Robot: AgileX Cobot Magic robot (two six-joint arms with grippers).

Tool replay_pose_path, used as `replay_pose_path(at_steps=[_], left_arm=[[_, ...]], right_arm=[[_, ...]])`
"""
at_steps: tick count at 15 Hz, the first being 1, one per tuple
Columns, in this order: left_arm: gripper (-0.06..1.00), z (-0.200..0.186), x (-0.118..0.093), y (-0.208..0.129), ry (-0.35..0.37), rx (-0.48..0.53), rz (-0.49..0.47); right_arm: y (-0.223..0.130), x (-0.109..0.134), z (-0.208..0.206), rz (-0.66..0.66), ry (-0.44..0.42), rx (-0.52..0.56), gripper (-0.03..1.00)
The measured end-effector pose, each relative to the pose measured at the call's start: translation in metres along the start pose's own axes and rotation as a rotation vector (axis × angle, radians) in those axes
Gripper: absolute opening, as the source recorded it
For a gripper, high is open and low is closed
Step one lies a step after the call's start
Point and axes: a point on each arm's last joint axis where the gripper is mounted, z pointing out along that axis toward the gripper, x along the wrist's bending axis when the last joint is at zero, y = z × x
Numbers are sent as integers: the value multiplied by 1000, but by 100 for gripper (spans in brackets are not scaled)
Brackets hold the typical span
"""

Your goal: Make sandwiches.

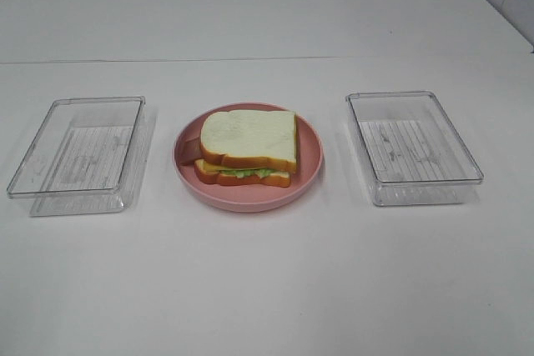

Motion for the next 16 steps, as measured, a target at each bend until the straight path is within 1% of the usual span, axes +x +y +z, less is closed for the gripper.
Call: replay_pose_path(at_steps=[2, 13, 16], left_arm=[[88, 0, 0, 1, -32, -13, 20], [88, 0, 0, 1, -36, -13, 37], [88, 0, -2, 1, -64, -14, 65]], right_arm=[[0, 0, 0, 0, 0, 0, 88], [0, -1, 0, -5, -9, 0, 88], [0, -1, 0, -5, -9, 0, 88]])
